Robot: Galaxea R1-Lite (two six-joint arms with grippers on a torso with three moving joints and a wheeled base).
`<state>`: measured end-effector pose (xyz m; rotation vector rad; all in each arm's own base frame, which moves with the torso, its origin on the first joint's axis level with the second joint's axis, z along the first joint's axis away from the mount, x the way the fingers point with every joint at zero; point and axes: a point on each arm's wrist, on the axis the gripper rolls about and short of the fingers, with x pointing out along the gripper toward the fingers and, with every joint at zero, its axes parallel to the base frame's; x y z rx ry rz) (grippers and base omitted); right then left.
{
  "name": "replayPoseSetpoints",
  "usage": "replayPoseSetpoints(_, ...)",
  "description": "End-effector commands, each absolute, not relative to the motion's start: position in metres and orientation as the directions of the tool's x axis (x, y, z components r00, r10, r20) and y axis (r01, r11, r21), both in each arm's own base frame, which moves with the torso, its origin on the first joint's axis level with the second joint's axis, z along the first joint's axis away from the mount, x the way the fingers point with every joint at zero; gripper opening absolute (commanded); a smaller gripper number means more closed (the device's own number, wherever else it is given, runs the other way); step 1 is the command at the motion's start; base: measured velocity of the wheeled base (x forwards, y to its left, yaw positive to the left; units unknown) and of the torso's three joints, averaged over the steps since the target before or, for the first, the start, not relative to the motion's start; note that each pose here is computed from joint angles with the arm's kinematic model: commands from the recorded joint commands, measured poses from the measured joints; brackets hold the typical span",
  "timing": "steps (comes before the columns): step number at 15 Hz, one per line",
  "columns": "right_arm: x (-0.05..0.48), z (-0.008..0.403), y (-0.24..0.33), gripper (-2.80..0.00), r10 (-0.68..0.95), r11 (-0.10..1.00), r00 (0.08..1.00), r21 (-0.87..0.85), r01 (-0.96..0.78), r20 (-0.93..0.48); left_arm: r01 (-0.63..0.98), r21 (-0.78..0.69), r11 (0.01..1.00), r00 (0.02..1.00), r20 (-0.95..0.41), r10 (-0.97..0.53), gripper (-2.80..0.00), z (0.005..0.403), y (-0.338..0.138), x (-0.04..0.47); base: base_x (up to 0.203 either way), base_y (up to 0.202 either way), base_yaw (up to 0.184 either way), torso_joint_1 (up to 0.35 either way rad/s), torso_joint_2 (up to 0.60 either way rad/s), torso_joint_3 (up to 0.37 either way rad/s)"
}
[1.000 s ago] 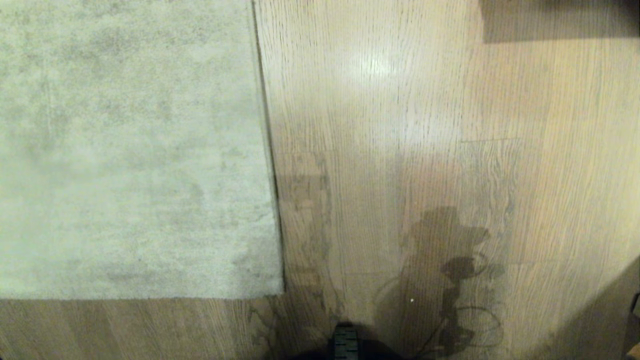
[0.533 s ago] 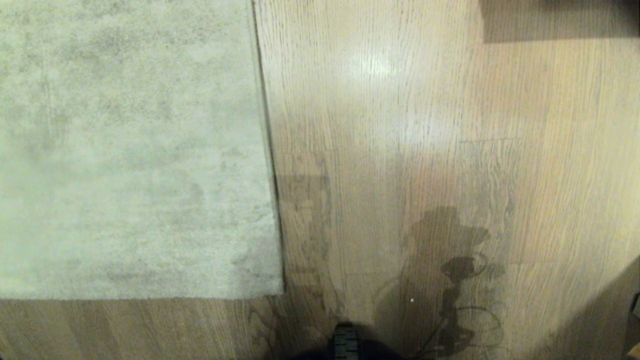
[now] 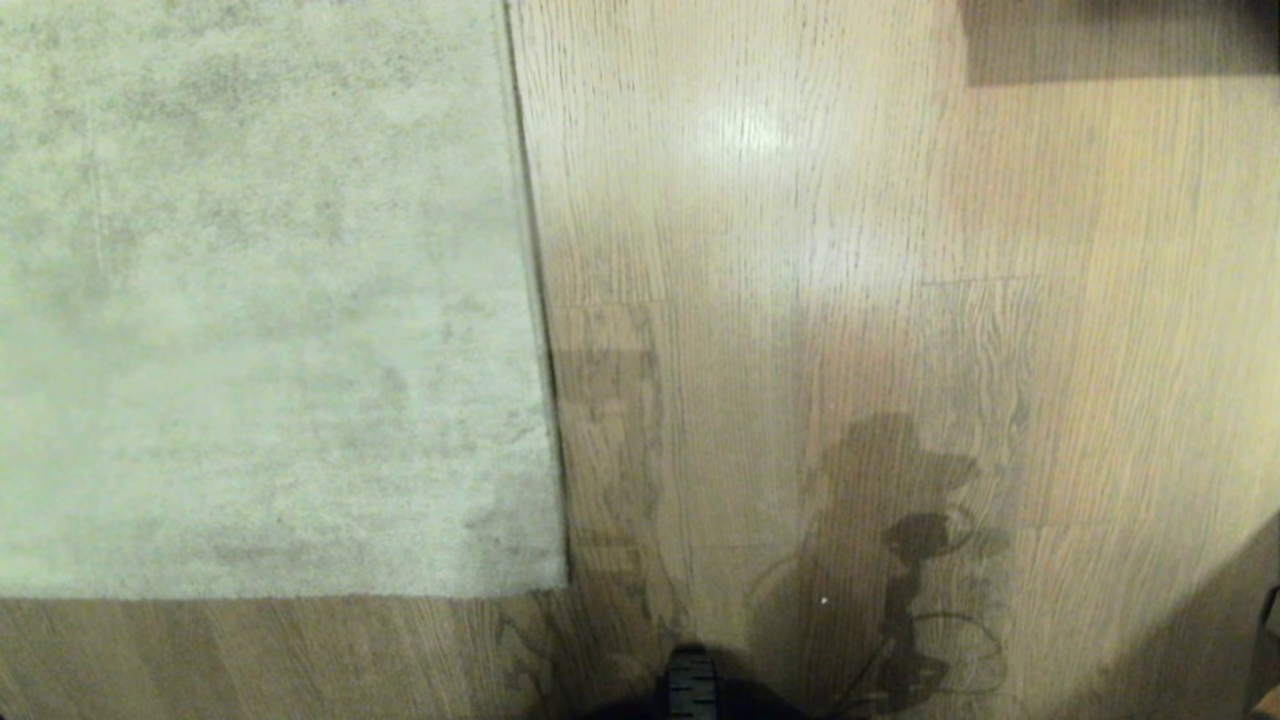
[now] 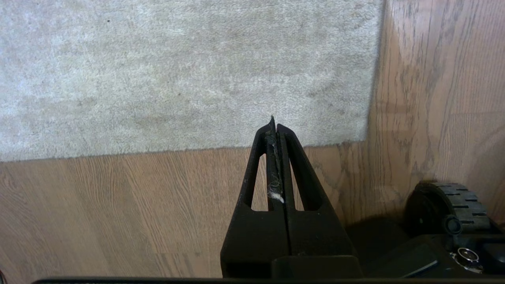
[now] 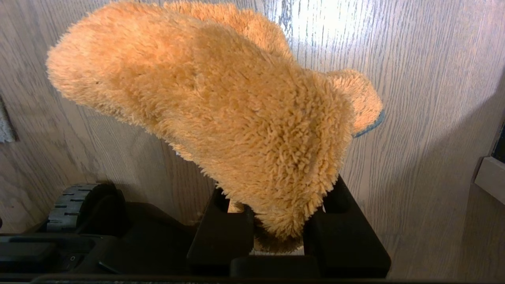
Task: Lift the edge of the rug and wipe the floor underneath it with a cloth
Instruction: Lift up the carpet
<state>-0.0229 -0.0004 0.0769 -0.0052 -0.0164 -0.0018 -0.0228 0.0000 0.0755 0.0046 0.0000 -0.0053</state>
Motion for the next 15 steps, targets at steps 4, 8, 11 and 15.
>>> replayPoseSetpoints(4,-0.0227,0.0771,-0.0004,-2.8,-0.002,1.0,1.0,-0.006,0.002,0.014,0.005,0.005,1.0,1.0,0.0,-0.005,-2.8,0.0755,0.0,-0.0228,0.0,0.0,0.0,0.0,0.0,0.0)
replayPoseSetpoints(8,-0.0227,0.0771,-0.0004,-2.8,-0.002,1.0,1.0,-0.006,0.002,0.014,0.004,0.005,1.0,1.0,-0.001,-0.004,-2.8,0.0755,0.0001,-0.0227,0.0,0.0,0.0,0.0,0.0,0.0)
replayPoseSetpoints(11,-0.0227,0.0771,-0.0004,-2.8,-0.002,1.0,1.0,-0.006,0.002,0.014,0.004,0.005,1.0,1.0,0.0,-0.004,-2.8,0.0755,0.0001,-0.0228,0.0,0.0,0.0,0.0,0.0,0.0)
replayPoseSetpoints(15,-0.0227,0.0771,-0.0004,-2.8,-0.002,1.0,1.0,-0.006,0.002,0.014,0.005,0.005,1.0,1.0,-0.001,-0.005,-2.8,0.0755,0.0,-0.0228,0.0,0.0,0.0,0.0,0.0,0.0)
